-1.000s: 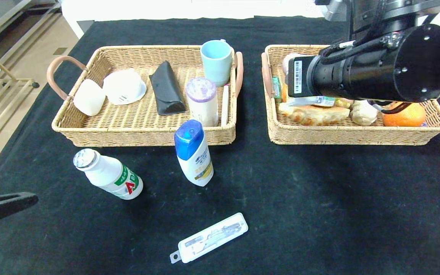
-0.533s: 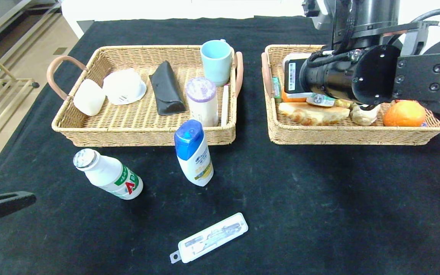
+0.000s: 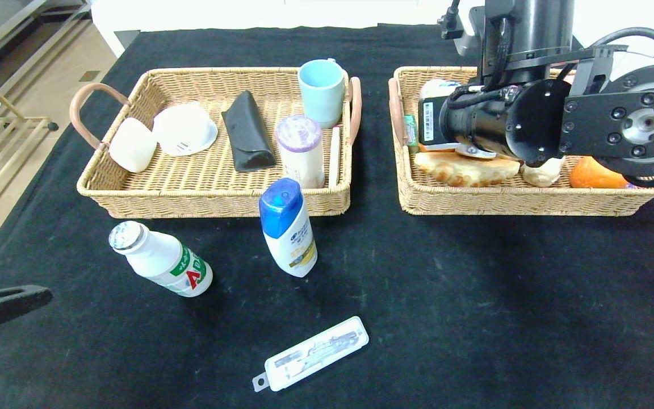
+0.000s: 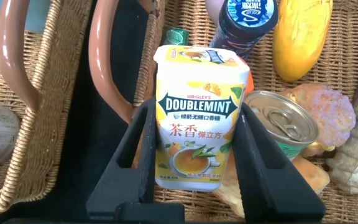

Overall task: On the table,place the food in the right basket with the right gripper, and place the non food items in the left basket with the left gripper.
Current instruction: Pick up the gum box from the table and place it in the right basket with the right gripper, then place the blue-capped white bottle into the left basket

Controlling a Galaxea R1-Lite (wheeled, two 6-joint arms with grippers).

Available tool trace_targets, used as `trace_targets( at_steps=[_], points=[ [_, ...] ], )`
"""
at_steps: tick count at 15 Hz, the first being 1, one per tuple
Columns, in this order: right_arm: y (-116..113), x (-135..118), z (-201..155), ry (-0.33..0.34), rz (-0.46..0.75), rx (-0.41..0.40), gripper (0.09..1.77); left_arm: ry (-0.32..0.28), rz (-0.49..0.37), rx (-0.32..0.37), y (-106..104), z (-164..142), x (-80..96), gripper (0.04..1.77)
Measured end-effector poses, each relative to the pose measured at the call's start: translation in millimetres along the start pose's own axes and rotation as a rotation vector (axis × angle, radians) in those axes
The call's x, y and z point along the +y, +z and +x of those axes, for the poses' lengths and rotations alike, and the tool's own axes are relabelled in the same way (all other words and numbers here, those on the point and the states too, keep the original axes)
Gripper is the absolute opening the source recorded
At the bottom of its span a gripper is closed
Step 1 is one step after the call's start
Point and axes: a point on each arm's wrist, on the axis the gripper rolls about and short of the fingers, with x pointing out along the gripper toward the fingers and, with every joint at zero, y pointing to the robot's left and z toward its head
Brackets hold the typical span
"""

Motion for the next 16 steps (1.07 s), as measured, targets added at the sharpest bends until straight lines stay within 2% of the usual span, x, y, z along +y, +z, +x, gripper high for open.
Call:
trace_targets(
  at_steps=[1,6,11,14,16],
  points=[
    [-0.6,0.1,0.7,-0.001,-0.003,0.002,0.83,0.0,0.001,-0.001,0.0,-0.2,-0.1,1.72],
    [-2.7,1.2,1.4,-0.001,-0.014,0.008,1.24,0.001,0.001,-0.002,0.2,-0.6,-0.2,1.72],
    [-1.6,-1.0,-8.8,0.012,-0.016,0.017,1.46,0.001,0.002,-0.004,0.2,-0.9,-0.3,1.72],
    [-2.8,-6.3,-39.6,0.07,-0.053,0.062,1.54,0.006,-0.001,-0.003,1.4,-0.7,0.3,1.72],
    [-7.6,-10.9,-67.4,0.124,-0.068,0.089,1.58,0.037,-0.008,0.006,3.6,0.9,2.8,1.72]
  ],
)
